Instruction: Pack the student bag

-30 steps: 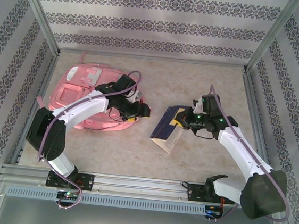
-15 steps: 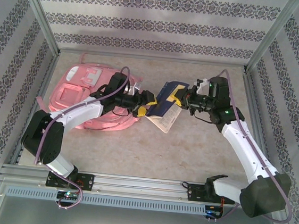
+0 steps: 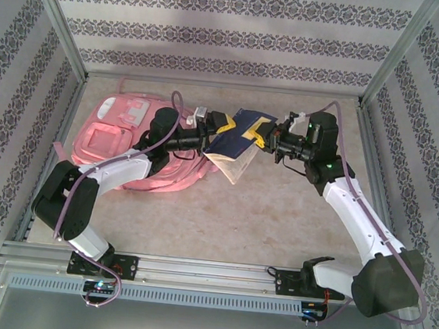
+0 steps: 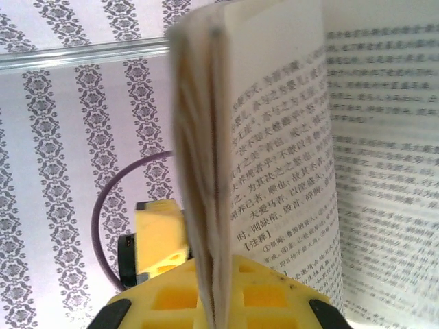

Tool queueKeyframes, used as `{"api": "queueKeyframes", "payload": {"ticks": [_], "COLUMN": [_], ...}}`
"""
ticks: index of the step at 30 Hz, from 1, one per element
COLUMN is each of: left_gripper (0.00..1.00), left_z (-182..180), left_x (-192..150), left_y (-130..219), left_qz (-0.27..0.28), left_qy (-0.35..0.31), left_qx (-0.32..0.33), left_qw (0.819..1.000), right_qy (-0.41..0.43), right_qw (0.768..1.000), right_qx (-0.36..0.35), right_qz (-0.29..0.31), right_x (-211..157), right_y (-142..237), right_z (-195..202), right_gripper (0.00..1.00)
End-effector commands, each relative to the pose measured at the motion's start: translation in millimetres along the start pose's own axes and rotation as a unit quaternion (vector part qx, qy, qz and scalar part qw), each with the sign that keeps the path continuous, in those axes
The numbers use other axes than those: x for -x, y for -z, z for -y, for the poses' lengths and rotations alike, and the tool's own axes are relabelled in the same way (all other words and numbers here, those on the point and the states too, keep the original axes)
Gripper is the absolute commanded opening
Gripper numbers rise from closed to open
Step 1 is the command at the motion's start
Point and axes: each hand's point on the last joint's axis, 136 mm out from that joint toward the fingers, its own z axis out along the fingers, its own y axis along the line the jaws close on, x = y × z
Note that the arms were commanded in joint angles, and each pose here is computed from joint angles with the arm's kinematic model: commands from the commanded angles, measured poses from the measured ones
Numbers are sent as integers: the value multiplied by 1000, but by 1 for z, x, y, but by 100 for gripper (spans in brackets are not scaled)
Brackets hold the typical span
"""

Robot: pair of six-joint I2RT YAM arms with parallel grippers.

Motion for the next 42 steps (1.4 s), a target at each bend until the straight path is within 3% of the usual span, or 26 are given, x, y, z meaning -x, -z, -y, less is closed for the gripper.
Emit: {"api": "queueKeyframes", "payload": {"ticks": [1, 5, 8, 13, 14, 17, 22, 25, 28, 35, 42], "left_gripper": [91, 78, 61, 36, 32, 20, 0, 0, 0, 0, 0], "left_z": [42, 51, 49, 33, 31, 29, 31, 36, 43, 67, 74], "left_x": [3, -3, -6, -5, -5, -5, -6, -6, -7, -10, -10], "left_y": [1, -1, 0, 8, 9, 9, 11, 12, 12, 13, 13], "left_qz": [4, -15, -17, -7, -6, -6, -5, -3, -5, -4, 0], "left_qy": [-21, -33, -47, -75, -75, -86, -113, -127, -131, -137, -118], "left_qx": [-79, -79, -58, -1, 4, 17, 41, 48, 45, 23, 4], "left_qw": [997, 996, 997, 997, 997, 996, 993, 991, 990, 990, 993], "right_qy": [14, 28, 59, 74, 76, 88, 118, 122, 116, 103, 78], "right_qw": [999, 1000, 997, 993, 993, 991, 983, 981, 982, 984, 996], "right_qx": [25, 3, -40, -87, -90, -102, -139, -147, -145, -140, 10], "right_qz": [-13, -11, 1, 10, 12, 16, 33, 37, 29, 30, 30], "right_x": [-6, -5, -5, -5, -5, -4, -1, 0, -1, 8, 21], "right_y": [4, 8, 16, 24, 25, 27, 37, 39, 33, 20, -13], "right_z": [-10, 2, 16, 36, 38, 39, 38, 38, 41, 50, 2], "right_gripper": [2, 1, 2, 11, 15, 42, 64, 85, 97, 98, 93]}}
